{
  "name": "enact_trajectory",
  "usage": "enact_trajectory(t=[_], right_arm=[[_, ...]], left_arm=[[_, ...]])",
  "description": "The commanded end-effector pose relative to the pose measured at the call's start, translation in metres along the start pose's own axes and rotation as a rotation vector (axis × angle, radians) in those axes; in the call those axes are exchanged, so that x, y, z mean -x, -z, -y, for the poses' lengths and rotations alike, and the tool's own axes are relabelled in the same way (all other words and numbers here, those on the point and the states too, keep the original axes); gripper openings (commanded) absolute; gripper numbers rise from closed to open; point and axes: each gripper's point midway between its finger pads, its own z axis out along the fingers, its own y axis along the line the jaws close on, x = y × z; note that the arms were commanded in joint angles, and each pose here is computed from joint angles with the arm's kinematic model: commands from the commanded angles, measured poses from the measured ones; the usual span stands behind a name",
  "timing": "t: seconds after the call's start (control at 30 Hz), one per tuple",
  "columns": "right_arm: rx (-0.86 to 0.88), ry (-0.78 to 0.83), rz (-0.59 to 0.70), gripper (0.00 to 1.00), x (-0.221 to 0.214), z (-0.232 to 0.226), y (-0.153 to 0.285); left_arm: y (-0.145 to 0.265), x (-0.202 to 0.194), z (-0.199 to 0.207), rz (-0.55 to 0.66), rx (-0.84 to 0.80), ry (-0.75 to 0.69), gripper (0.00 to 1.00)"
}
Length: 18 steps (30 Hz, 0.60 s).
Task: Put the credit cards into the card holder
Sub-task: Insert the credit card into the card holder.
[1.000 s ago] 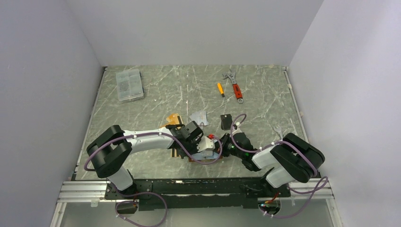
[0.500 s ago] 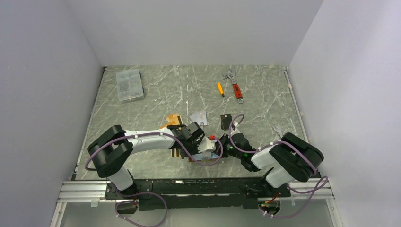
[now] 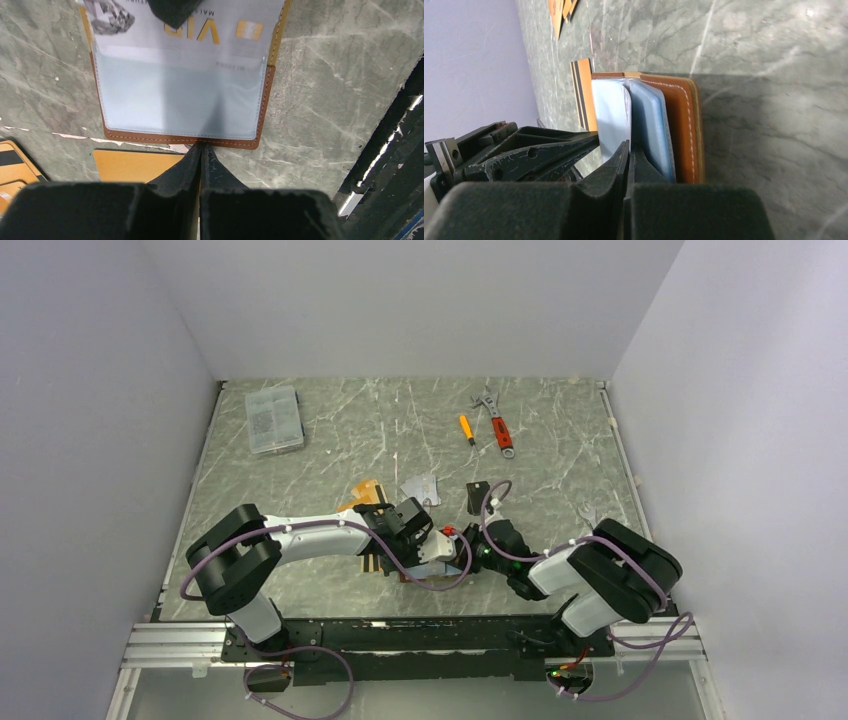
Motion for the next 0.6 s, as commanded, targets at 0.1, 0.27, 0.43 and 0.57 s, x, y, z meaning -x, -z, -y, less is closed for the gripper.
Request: enact_trajectory(t=[0.1, 0.27, 0.43, 0.57], right_arm=[[-0.087, 0.052, -0.146, 0.00, -0.026, 0.023, -0.007], [-0.139, 0.070, -0.170, 0.00, -0.029, 0.032, -0.002], [-0.176, 0.097, -0.170, 0.00, -0.028, 0.040, 0.005], [-0.191, 0.109, -0.215, 0.11, -0.034, 0.044, 0.001]], left_arm=[[-0.005, 0.006, 0.006, 0.010, -0.029, -0.021, 0.07], [-0.004, 0.004, 0.007, 0.005, -0.028, -0.019, 0.06], [-0.004, 0.004, 0.006, 0.008, -0.024, -0.020, 0.06], [-0.005, 0.006, 0.005, 0.009, -0.018, -0.017, 0.05]])
